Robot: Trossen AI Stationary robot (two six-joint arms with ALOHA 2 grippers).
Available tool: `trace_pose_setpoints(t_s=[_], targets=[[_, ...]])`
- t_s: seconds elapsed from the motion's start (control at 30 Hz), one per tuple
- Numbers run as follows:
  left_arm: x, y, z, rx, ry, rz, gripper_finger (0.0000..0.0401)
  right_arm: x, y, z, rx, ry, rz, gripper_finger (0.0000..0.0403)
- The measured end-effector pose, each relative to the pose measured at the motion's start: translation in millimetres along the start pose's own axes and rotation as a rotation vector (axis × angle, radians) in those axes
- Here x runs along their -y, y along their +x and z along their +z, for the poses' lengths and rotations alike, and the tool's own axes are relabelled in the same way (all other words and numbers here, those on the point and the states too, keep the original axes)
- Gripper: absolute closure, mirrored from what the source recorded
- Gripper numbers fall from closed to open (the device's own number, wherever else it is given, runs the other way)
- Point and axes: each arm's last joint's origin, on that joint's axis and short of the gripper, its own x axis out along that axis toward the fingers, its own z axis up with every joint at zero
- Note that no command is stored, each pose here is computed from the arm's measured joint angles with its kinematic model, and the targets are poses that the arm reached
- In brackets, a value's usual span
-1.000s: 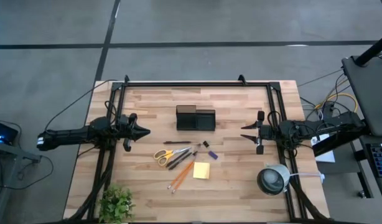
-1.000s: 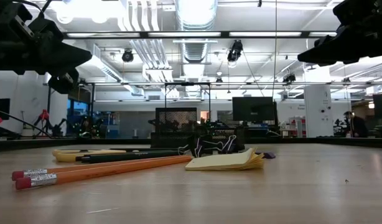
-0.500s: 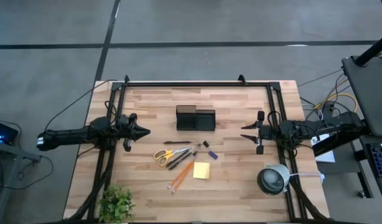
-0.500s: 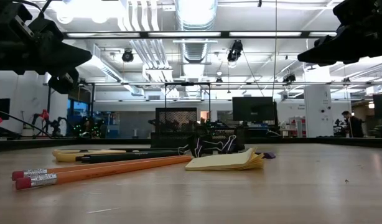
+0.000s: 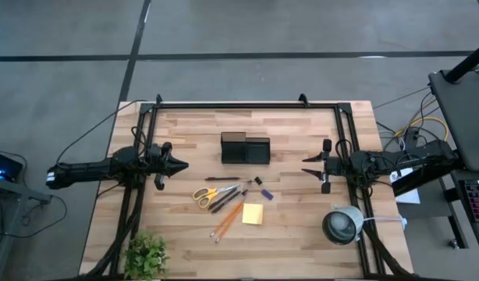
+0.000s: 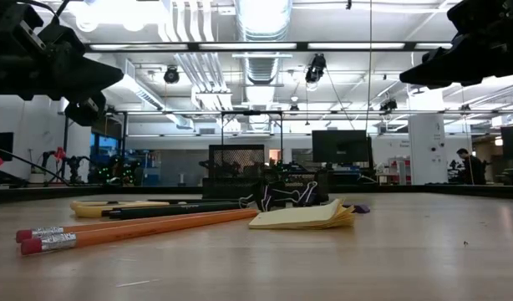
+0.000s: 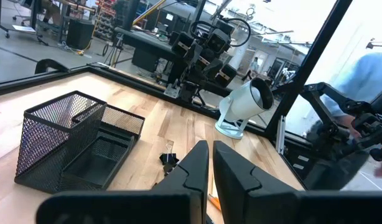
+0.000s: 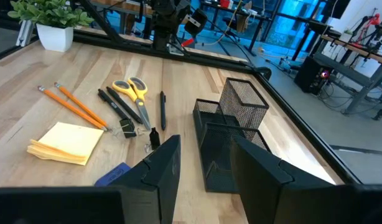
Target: Pick and place office supplies into organizer
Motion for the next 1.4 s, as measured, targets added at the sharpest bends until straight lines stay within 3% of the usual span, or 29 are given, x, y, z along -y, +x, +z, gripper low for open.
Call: trace_pose_setpoints(t_s=[0.5, 0.6, 0.7, 0.77, 0.9, 1.0, 1.07, 1.17, 1.3, 1.4], targets=[[0.0, 0.0, 0.0, 0.0, 0.0, 0.0, 0.0393, 0.0, 0.0, 0.0, 0.0, 0.013, 0.001, 0.0275], [0.0, 0.0, 0.0, 0.0, 0.0, 0.0, 0.0393, -1.9, 0.4, 0.1, -0.002, 0.239, 0.056, 0.0275], [0.0, 0.0, 0.0, 0.0, 0.0, 0.0, 0.0393, -5.1, 0.9, 5.9, 0.024, 0.546, 0.19, 0.0275], [0.0, 0.0, 0.0, 0.0, 0.0, 0.0, 0.0393, -7.8, 4.4, 10.9, 0.038, 0.661, 0.268, 0.0275], [0.0, 0.0, 0.0, 0.0, 0.0, 0.0, 0.0393, -9.1, 19.2, 25.0, 0.17, 0.759, 0.263, 0.0275], [0.0, 0.0, 0.0, 0.0, 0.0, 0.0, 0.0393, -8.9, 38.6, 27.7, 0.24, 0.81, 0.149, 0.0275], [0.0, 0.0, 0.0, 0.0, 0.0, 0.0, 0.0393, -10.7, 55.1, 24.2, 0.195, 0.884, 0.061, 0.0275], [0.0, 0.0, 0.0, 0.0, 0.0, 0.0, 0.0393, -16.7, 78.6, 18.6, 0.091, 1.008, 0.023, 0.0275], [0.0, 0.0, 0.0, 0.0, 0.0, 0.0, 0.0393, -28.8, 108.5, 13.2, -0.059, 1.227, 0.058, 0.0275], [0.0, 0.0, 0.0, 0.0, 0.0, 0.0, 0.0393, -42.2, 129.6, 19.1, -0.13, 1.287, 0.132, 0.0275]])
